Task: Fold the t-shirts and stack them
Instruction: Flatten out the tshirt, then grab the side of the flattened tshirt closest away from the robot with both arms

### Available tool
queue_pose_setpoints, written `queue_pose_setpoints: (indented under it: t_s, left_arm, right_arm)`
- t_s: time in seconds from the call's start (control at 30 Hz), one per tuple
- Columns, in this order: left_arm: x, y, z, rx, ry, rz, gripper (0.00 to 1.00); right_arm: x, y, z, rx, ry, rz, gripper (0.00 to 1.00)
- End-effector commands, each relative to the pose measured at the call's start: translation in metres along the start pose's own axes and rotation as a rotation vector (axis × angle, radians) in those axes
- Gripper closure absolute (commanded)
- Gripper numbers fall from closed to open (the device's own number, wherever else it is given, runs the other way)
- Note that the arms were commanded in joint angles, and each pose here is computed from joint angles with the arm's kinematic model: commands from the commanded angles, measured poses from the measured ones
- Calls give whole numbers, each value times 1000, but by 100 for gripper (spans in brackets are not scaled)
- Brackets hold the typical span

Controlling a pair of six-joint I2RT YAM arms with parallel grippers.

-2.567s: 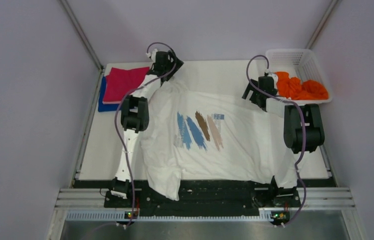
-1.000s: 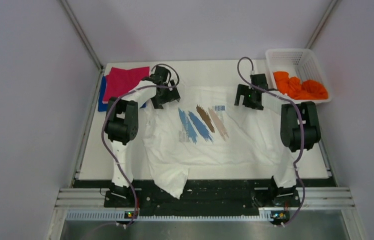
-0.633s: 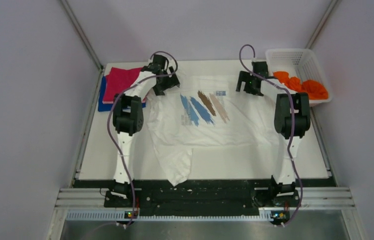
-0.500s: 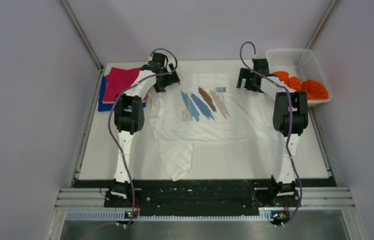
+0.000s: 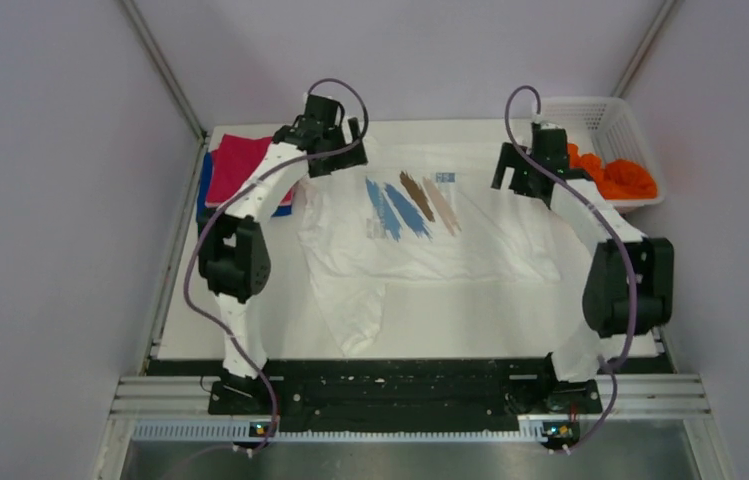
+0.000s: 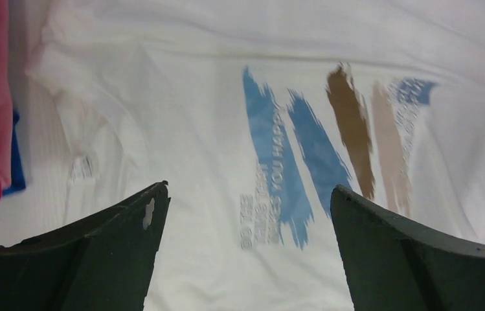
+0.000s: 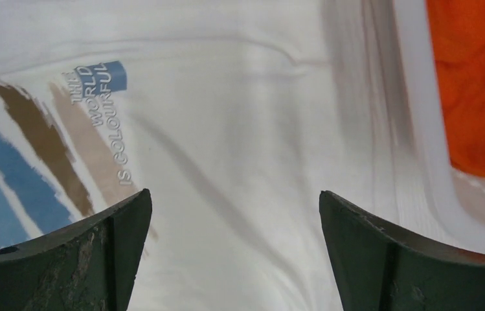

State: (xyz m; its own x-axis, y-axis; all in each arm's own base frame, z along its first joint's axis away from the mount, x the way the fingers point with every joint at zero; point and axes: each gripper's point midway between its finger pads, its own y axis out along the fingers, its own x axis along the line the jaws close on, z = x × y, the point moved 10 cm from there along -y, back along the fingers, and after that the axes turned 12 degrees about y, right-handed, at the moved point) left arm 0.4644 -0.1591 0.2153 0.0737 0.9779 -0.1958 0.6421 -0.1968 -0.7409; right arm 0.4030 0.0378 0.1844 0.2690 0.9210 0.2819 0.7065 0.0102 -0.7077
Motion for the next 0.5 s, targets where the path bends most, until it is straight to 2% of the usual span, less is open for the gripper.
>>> queue_pose_setpoints:
  t_s: [0.0,0.13,0.23,0.3,0.47]
  left_arm:
    - [-31,-120,20,-118,24,6,1]
    - [-27,-163,103,-30,-19,5,2]
    - [-23,-180,179,61,7,12,6]
    - [-24,-191,221,125,38,47,12]
    - [-30,-204,309,307,110,121,19]
  right_arm:
    - [-7,-72,21,-147,112,-12,1]
    - [-31,-110,62,-218,249,-1,1]
    - [-44,-129,80,-283,309,11,1]
    - [-50,-139,86,-324,345,4,1]
    - [-60,-140,99,-334,385,51,1]
